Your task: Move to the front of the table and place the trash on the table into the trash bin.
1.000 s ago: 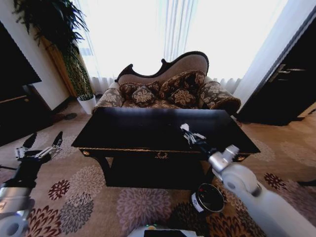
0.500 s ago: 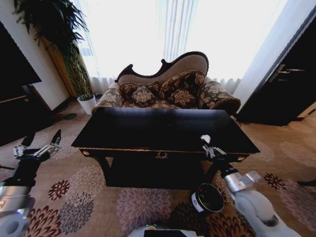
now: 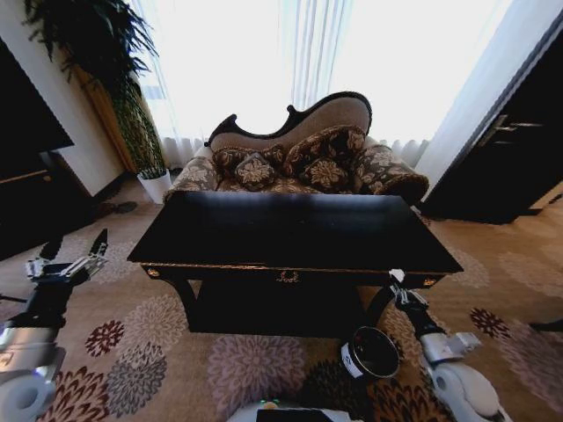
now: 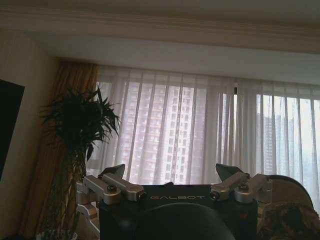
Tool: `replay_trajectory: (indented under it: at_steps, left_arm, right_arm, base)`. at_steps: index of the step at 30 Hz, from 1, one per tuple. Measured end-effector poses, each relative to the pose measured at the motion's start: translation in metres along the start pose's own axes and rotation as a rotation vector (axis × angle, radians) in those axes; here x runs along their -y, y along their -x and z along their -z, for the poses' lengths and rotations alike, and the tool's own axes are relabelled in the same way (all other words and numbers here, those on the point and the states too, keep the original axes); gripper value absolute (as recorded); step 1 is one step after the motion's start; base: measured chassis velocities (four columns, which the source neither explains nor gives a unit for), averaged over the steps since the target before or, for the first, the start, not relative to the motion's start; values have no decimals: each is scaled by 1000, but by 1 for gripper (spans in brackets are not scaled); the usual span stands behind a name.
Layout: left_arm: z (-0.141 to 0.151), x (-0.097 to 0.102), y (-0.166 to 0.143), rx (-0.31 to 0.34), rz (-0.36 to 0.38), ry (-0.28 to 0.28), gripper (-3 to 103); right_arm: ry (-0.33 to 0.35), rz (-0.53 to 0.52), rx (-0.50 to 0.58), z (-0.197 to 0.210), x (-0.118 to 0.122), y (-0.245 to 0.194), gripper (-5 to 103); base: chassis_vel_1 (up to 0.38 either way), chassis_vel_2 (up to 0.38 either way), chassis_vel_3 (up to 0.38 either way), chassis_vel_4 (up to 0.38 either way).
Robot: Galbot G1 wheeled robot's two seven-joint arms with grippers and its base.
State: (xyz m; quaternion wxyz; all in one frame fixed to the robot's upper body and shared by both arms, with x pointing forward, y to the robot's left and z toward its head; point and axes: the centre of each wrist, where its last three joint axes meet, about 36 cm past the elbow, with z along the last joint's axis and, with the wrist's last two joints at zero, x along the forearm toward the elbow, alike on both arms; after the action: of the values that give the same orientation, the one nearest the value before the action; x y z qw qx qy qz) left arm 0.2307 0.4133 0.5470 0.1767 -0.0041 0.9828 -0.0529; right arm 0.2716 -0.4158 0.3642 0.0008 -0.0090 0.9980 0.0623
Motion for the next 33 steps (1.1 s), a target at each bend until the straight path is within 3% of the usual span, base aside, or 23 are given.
replay_trajectory:
  at_steps: [6,9,15,19,21,25,27,33]
  left_arm:
    - [1,3,-3,1,4,1,100]
    - [2,2,-4,0,7,8,100]
    - [6,0,-6,0,9,20,100]
    - [7,0,-7,1,9,23,100]
    - [9,-2,-8,2,13,26,100]
    - [9,-3,-9,2,16,29,100]
    - [9,-3,-9,2,16,29,100]
    - [9,-3,-10,-4,16,33,100]
  right_arm:
    - [-40,-2,-46,-30,3,-3,0]
    - [-64,-17,-148,-74,10,-8,0]
    - [-15,-75,-311,-127,12,-4,0]
    - [-83,-87,-346,-141,23,2,0]
    - [-178,-91,-380,-154,44,2,0]
    - [-225,-106,-436,-168,60,-2,0]
    - [-274,-124,-514,-183,73,-10,0]
    - [-311,-153,-657,-217,88,-23,0]
  base:
    - [0,0,0,0]
    - [0,0,0,0]
    - [0,0,0,0]
    - [0,0,0,0]
    - [0,0,0,0]
    - [0,0,0,0]
    - [0,0,0,0]
    - [0,0,0,0]
